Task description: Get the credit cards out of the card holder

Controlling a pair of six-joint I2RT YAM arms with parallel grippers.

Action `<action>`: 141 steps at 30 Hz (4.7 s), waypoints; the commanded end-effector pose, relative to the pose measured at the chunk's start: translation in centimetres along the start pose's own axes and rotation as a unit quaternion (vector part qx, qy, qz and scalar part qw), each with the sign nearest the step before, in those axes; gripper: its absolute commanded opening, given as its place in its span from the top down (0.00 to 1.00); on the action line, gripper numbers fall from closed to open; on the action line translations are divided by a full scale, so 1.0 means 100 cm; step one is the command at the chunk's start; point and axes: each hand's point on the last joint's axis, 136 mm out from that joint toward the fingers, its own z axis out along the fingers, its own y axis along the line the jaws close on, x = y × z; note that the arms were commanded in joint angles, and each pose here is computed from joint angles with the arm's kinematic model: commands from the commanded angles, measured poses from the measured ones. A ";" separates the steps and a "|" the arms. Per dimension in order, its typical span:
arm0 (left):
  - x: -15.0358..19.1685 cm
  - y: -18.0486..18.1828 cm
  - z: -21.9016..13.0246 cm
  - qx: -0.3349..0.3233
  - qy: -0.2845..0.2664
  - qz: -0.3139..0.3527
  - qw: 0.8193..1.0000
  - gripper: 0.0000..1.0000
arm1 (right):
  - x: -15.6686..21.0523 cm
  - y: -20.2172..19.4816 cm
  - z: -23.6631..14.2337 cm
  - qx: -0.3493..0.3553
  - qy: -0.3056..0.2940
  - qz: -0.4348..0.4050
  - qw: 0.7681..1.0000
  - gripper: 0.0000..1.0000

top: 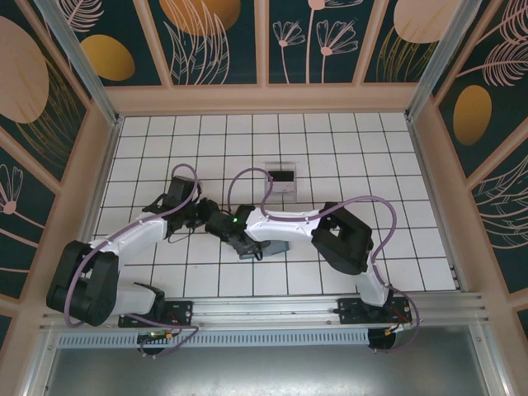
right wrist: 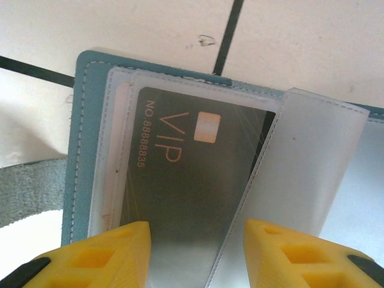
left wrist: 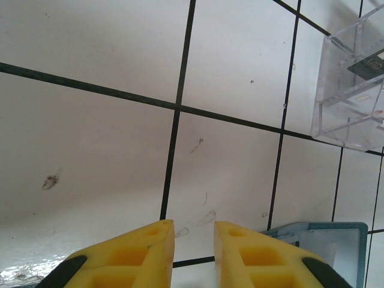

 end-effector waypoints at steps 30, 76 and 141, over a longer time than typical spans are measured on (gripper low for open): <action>-0.013 -0.013 -0.001 0.002 0.005 0.011 1.000 0.74 | -0.001 -0.073 -0.027 0.121 -0.040 0.023 0.992 0.50; 0.113 -0.060 0.024 0.036 0.113 0.023 0.993 0.84 | -0.033 -0.039 -0.043 -0.406 0.008 0.122 0.906 0.59; 0.104 0.012 0.042 -0.126 0.114 0.088 0.982 0.87 | 0.005 -0.045 0.001 -0.412 0.057 0.165 0.894 0.58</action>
